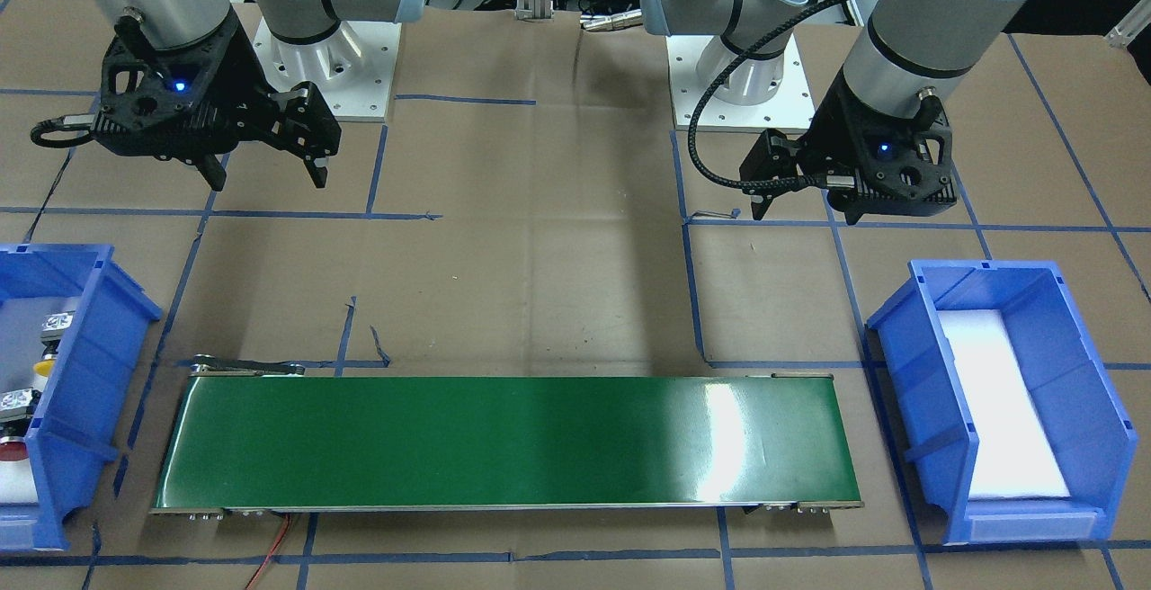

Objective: Transport two buttons from left to right

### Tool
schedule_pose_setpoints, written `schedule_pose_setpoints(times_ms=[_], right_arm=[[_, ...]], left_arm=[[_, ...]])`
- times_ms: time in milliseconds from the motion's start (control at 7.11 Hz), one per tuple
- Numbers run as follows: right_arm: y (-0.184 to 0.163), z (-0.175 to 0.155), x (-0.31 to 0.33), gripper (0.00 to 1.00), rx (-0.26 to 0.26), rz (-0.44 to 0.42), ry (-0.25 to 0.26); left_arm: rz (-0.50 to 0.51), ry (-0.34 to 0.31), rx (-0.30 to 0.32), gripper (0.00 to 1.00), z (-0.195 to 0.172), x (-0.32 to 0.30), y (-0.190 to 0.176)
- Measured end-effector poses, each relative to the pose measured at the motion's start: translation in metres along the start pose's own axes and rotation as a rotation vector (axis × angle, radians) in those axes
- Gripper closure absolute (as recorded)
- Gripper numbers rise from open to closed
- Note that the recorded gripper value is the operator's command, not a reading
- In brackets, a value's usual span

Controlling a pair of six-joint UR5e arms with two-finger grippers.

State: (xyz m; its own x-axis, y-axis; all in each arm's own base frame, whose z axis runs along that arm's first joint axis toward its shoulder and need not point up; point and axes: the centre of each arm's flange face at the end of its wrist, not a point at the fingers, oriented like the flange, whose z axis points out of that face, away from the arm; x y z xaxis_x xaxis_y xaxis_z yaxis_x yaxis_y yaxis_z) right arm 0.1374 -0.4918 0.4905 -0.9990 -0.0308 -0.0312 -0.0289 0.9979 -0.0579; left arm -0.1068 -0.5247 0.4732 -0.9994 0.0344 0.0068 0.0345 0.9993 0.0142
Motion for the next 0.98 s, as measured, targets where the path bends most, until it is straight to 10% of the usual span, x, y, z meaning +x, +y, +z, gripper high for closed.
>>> schedule_pose_setpoints(times_ms=[985], right_arm=[[0.0134,0.0047,-0.0009,0.00,-0.012,-0.002,0.002]], left_arm=[[0.000,0.000,0.001,0.00,-0.0004,0.0000,0.0003]])
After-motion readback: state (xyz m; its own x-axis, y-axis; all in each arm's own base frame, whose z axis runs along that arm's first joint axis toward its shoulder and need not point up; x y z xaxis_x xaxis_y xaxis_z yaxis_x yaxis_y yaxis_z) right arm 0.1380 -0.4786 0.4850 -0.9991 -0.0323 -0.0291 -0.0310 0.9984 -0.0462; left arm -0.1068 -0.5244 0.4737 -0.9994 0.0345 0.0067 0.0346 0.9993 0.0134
